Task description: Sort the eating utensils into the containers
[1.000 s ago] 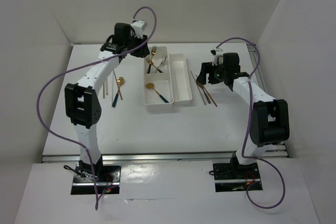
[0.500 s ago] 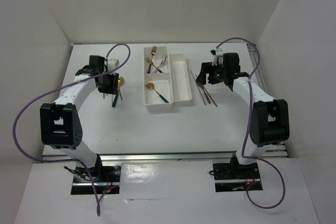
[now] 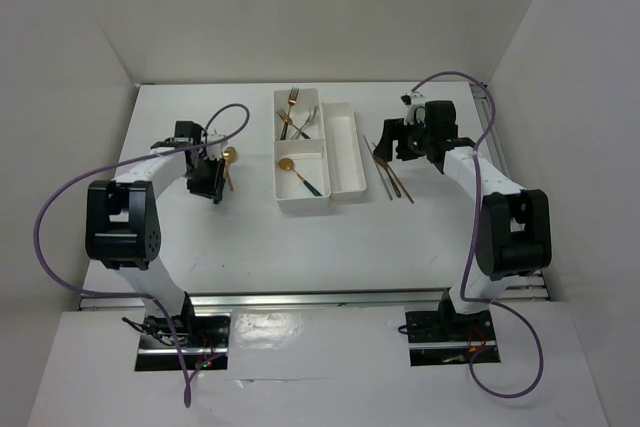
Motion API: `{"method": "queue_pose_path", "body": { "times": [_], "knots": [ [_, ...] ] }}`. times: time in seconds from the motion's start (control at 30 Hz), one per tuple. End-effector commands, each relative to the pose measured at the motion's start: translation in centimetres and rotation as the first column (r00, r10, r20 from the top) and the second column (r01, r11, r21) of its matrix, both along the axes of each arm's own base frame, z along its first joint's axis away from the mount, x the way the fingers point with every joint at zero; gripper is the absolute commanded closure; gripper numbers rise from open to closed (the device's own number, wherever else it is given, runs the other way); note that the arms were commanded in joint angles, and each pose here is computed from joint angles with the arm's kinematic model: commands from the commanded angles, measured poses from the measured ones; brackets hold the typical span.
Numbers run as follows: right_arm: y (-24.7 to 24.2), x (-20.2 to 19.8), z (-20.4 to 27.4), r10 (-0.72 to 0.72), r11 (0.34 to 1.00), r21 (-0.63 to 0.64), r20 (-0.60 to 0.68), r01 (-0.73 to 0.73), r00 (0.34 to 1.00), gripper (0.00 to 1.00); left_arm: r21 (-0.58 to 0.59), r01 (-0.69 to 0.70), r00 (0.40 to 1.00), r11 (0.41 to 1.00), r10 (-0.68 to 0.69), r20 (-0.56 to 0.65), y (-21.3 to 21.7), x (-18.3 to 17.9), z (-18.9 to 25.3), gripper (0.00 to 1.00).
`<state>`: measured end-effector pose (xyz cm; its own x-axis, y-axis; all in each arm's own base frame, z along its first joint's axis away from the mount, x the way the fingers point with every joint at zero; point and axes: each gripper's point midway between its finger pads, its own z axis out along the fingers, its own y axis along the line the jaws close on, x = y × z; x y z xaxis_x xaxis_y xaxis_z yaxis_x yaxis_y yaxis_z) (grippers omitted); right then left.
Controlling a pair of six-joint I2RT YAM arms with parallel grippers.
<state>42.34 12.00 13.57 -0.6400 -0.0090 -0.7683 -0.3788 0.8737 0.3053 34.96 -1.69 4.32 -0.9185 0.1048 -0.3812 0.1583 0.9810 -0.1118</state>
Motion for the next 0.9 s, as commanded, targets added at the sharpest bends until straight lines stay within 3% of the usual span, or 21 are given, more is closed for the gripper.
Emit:
{"method": "queue_pose_path", "body": {
  "times": [0.0, 0.27, 0.53, 0.7, 0.83, 0.87],
  "knots": [
    [0.4, 0.0, 2.1, 0.017, 1.000, 0.006, 0.066, -0.017, 0.998, 0.20, 0.003, -0.003, 1.000, 1.000, 0.003, 0.025, 0.3, 2.3, -0.4, 0.56],
    [0.3, -0.3, 2.0, 0.017, 1.000, 0.006, 0.065, -0.017, 0.998, 0.20, -0.015, -0.017, 0.999, 1.000, 0.018, 0.027, 0.2, 5.5, -0.8, 0.58],
    [0.3, 0.0, 2.0, 0.022, 1.000, 0.000, 0.069, -0.022, 0.997, 0.20, -0.005, -0.012, 1.000, 1.000, 0.012, -0.019, 0.0, 5.9, -2.7, 0.61],
    [0.2, 0.0, 1.9, 0.015, 1.000, -0.006, 0.070, -0.014, 0.997, 0.20, 0.004, -0.006, 0.999, 1.000, 0.006, -0.041, -0.3, 5.0, -3.6, 0.75],
    [0.2, 0.1, 1.6, 0.015, 1.000, -0.006, 0.061, -0.015, 0.998, 0.20, 0.021, -0.012, 0.998, 1.000, 0.013, -0.062, 0.1, 4.2, -4.4, 1.00],
    [0.2, 0.1, 1.6, 0.015, 1.000, -0.006, 0.061, -0.015, 0.998, 0.20, 0.021, -0.023, 0.999, 1.000, 0.024, -0.044, 0.5, 4.4, -3.7, 1.00]
  ]
}}
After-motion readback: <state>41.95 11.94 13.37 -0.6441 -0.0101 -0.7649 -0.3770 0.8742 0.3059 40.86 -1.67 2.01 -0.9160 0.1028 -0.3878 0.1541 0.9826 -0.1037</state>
